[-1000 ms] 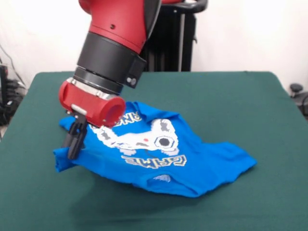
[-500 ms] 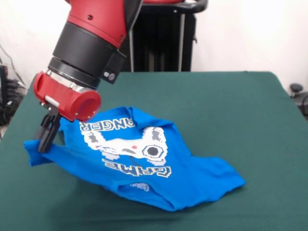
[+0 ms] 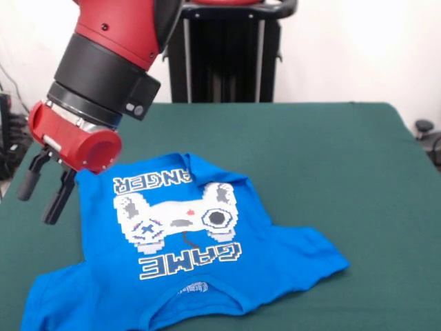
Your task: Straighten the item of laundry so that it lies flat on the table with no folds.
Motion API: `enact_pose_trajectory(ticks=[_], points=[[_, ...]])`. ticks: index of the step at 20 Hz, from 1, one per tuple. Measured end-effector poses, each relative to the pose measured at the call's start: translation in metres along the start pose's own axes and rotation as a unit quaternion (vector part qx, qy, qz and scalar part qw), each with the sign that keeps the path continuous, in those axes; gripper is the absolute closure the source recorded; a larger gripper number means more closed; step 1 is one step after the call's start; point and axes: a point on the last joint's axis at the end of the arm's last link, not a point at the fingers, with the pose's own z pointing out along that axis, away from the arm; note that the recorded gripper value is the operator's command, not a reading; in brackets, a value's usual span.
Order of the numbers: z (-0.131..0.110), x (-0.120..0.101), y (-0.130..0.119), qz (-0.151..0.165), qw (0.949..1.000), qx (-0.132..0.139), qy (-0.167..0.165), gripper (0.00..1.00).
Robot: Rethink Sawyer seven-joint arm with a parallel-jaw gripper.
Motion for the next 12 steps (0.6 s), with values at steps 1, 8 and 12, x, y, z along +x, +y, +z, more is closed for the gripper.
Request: enact_pose_trajectory(ticks=[1, 8, 12], points=[[-0.001, -0.001, 0.0, 0.0, 1.0, 0.0, -0.001, 0.0], [-0.008, -0.005, 0.003, 0.003, 1.0, -0.001, -0.004, 0.0], [-0.014, -0.007, 0.002, 0.024, 0.9997, 0.001, 0.005, 0.0]])
